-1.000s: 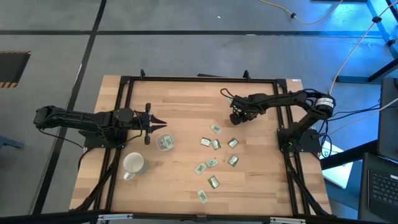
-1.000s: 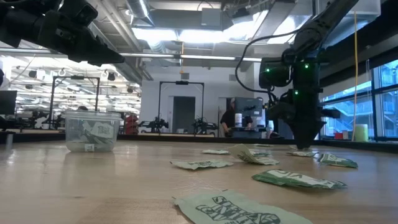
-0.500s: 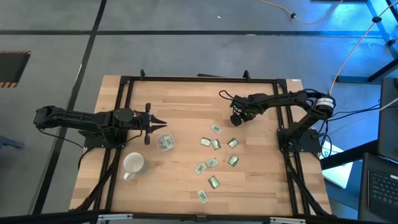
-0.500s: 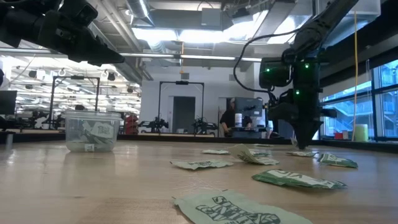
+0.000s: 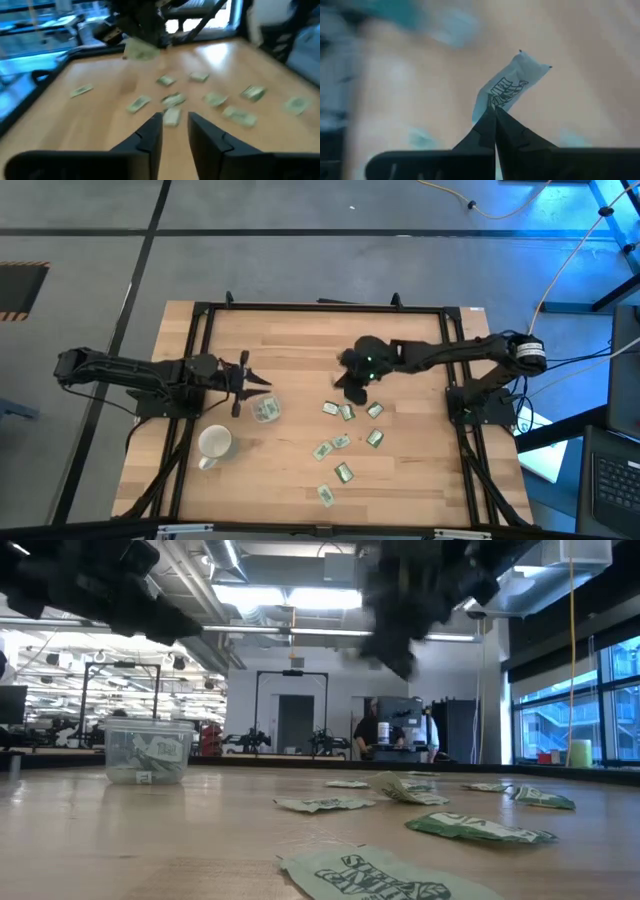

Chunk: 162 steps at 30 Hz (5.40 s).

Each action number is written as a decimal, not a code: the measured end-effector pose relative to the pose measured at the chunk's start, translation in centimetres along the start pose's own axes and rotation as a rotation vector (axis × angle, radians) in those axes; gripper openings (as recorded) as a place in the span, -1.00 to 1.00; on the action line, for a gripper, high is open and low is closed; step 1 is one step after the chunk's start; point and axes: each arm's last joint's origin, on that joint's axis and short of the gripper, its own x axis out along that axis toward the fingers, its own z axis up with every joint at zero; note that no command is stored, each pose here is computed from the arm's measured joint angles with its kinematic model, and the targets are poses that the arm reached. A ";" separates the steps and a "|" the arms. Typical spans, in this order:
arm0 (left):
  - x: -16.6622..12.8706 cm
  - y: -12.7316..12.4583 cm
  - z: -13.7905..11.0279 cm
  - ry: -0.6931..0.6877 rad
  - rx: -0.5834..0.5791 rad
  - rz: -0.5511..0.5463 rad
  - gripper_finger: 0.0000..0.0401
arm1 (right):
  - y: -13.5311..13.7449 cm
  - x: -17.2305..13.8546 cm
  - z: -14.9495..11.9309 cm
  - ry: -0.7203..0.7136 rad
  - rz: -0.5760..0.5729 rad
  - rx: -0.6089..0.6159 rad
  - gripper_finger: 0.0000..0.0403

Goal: Pick and place Stevia / Truvia into bins
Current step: Put the green stevia packet into the transparent container

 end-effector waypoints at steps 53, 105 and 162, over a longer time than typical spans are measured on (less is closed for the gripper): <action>12.6 -0.1 7.2 -0.180 -0.146 -0.403 -0.96 | 6.4 1.4 0.4 -0.213 0.334 -0.407 -0.98; 6.7 0.2 0.3 0.846 -0.441 0.039 -0.85 | 2.5 0.8 -0.8 0.004 0.018 -0.278 -0.29; 1.9 1.7 4.0 0.613 -0.209 0.438 -0.57 | -17.6 -1.0 -5.0 0.318 -0.874 0.423 -0.87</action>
